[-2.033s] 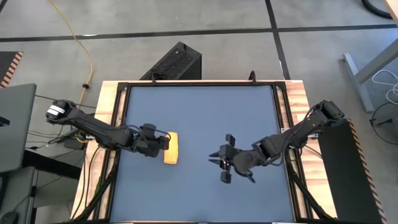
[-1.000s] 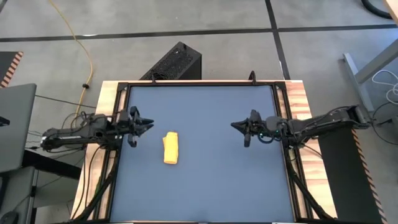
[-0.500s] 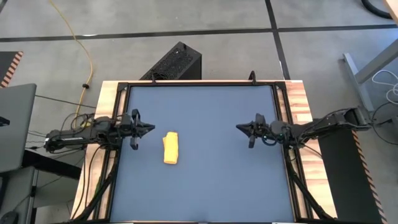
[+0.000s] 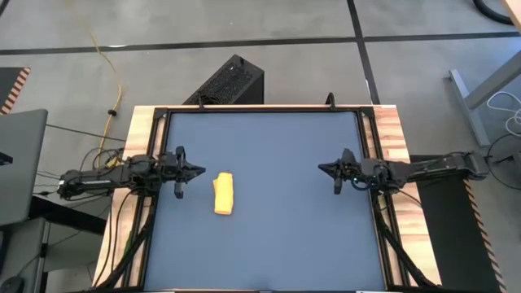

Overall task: Roll towel into tight, uniform cylinder
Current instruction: Return to Home Position

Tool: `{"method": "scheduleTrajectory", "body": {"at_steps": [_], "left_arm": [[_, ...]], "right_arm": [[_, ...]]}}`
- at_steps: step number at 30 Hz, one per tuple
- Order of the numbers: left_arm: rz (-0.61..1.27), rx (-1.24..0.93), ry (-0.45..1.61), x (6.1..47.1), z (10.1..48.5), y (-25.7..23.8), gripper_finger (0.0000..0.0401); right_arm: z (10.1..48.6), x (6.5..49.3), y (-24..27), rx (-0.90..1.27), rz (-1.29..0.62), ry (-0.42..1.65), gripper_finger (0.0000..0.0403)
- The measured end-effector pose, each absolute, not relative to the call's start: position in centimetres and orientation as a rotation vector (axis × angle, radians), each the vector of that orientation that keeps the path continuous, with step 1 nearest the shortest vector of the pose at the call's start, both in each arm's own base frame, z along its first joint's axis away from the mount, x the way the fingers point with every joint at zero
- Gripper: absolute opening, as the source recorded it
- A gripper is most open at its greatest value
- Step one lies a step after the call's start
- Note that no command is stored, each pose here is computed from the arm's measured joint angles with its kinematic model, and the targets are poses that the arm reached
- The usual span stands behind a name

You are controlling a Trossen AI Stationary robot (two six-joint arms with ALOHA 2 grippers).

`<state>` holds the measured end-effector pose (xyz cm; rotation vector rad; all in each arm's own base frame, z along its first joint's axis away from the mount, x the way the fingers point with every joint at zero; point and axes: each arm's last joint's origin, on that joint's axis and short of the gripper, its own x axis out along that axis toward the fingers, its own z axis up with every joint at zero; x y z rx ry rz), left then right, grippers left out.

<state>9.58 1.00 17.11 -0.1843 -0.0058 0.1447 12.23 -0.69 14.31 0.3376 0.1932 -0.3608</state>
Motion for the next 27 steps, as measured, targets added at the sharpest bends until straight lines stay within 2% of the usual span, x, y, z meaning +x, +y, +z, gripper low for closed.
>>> {"method": "scheduleTrajectory", "body": {"at_steps": [4, 12, 27], "left_arm": [[0.096, -0.202, -0.043, 9.8, 17.0, 0.9, 0.0], [0.103, -0.177, -0.01, 9.9, 16.7, 0.9, 0.0], [0.101, -0.246, -0.015, 9.9, 16.7, 0.9, 0.0]], "right_arm": [[14.7, 11.3, -0.7, 0.312, -0.35, 0.161, 0.002], [15.8, 10.6, -0.9, 0.088, -0.333, 0.081, 0.0036], [15.7, 10.6, -0.9, 0.084, -0.334, 0.09, 0.0046]]}}
